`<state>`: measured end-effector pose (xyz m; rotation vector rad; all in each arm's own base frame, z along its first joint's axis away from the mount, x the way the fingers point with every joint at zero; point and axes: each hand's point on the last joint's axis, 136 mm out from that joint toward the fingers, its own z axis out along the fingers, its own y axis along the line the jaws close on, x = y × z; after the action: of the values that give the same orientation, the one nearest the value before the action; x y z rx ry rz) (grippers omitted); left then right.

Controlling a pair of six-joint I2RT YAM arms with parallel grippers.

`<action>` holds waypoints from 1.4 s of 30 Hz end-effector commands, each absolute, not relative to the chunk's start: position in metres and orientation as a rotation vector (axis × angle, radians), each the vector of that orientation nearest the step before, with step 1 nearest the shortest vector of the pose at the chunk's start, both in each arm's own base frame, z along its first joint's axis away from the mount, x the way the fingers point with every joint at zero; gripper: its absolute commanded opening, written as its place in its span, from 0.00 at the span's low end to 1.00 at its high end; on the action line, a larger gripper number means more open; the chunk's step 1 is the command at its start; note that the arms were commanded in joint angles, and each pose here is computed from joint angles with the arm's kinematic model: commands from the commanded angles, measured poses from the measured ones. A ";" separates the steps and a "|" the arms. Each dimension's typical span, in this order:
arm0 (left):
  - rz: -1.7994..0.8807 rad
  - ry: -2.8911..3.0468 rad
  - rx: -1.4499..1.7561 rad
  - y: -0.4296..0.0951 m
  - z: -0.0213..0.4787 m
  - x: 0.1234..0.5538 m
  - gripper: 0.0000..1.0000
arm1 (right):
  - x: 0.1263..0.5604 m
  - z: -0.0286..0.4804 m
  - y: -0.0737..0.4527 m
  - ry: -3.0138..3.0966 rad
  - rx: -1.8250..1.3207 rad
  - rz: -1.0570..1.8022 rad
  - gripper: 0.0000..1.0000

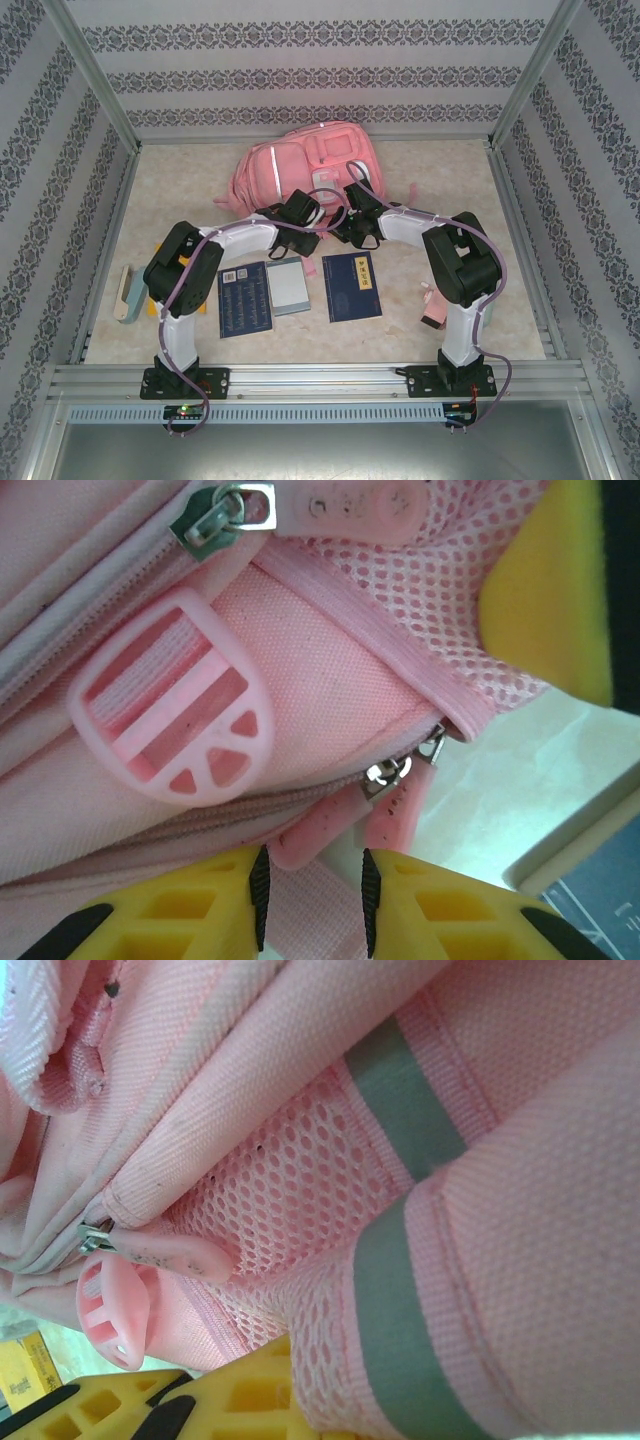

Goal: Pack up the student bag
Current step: Unzip the student bag at the top-center of the table.

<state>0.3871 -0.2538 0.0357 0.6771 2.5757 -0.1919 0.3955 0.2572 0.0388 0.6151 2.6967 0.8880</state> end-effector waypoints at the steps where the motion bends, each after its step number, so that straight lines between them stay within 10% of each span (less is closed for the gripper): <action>1: -0.134 2.590 0.727 -0.249 0.029 0.393 0.33 | 0.399 0.044 0.262 2.699 0.574 0.909 0.07; 14: -0.127 2.638 0.781 -0.257 0.004 0.400 0.32 | 0.395 0.042 0.266 2.712 0.565 0.922 0.07; 21: -0.163 2.653 0.775 -0.260 0.002 0.397 0.01 | 0.395 0.040 0.266 2.716 0.569 0.923 0.06; 42: 0.091 2.711 0.279 -0.145 0.047 0.398 0.00 | 0.410 0.074 0.218 2.591 0.633 0.856 0.00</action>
<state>0.4023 -0.1907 0.0472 0.4129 2.6627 -0.0762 0.4057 0.2348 0.0591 0.6373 2.6309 0.8968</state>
